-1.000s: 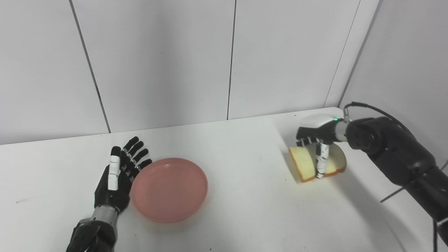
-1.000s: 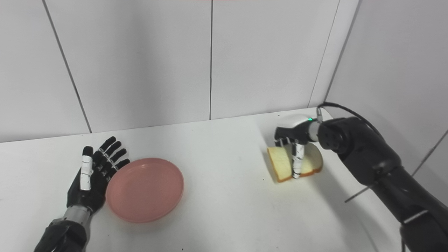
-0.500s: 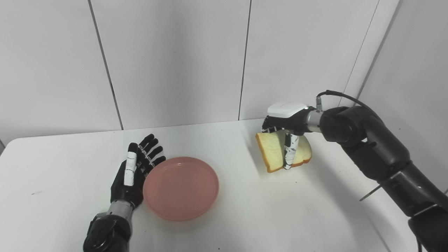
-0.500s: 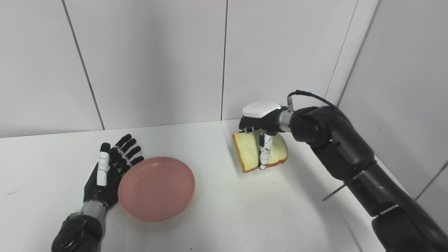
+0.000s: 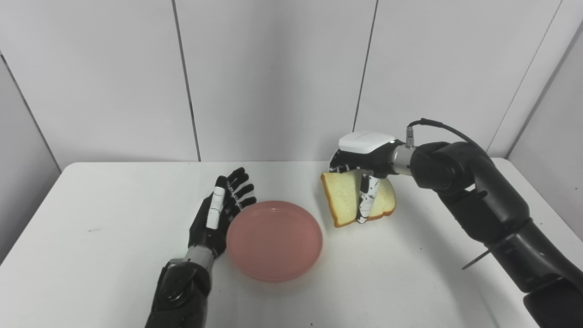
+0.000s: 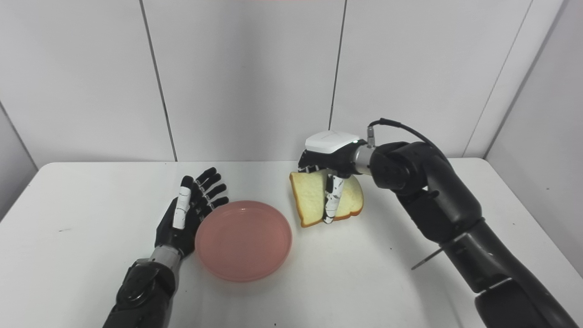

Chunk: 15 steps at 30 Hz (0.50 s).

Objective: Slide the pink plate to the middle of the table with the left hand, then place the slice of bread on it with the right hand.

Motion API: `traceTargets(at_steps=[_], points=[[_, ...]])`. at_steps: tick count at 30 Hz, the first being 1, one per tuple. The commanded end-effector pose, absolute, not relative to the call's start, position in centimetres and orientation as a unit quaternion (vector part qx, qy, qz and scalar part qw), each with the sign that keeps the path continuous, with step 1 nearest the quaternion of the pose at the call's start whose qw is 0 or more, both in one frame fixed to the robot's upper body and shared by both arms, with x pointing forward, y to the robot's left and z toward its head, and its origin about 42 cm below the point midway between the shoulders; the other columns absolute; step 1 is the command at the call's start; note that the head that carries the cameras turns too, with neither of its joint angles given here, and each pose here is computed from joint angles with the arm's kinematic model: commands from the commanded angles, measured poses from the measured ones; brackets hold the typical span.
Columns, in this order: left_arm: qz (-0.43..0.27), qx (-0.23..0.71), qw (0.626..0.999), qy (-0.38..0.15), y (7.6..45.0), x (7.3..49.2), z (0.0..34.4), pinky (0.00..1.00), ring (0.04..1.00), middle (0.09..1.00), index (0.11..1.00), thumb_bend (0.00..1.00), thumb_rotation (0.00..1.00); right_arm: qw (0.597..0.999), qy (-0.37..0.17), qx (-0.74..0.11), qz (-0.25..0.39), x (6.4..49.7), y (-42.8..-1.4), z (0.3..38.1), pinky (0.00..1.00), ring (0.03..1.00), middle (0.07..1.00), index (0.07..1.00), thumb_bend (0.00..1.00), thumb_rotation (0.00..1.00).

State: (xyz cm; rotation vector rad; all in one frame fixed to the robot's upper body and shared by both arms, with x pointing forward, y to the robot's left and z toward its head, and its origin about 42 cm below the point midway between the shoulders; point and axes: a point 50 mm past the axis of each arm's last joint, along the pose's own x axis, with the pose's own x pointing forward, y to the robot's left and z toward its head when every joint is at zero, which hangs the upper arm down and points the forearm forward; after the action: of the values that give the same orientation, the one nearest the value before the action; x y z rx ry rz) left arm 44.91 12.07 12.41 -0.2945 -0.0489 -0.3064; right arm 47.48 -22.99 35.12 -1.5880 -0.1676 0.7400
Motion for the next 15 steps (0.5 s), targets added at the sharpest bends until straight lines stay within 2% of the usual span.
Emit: traceTargets(at_steps=[1, 15], points=[[-0.154, -0.154, 0.976, 0.013, 10.7, 43.3, 9.8, 0.73, 0.825, 0.869, 0.805, 0.94, 0.84, 0.626, -0.144, -0.703, 0.306, 47.7, -21.0, 39.3, 0.36, 0.428, 0.486, 0.484, 0.53, 0.0], [-0.144, -0.151, 0.978, 0.015, 10.6, 43.1, 9.6, 0.73, 0.82, 0.864, 0.803, 0.96, 0.84, 0.612, -0.169, -0.681, 0.365, 47.1, -15.1, 36.7, 0.3, 0.379, 0.446, 0.524, 0.53, 0.0]])
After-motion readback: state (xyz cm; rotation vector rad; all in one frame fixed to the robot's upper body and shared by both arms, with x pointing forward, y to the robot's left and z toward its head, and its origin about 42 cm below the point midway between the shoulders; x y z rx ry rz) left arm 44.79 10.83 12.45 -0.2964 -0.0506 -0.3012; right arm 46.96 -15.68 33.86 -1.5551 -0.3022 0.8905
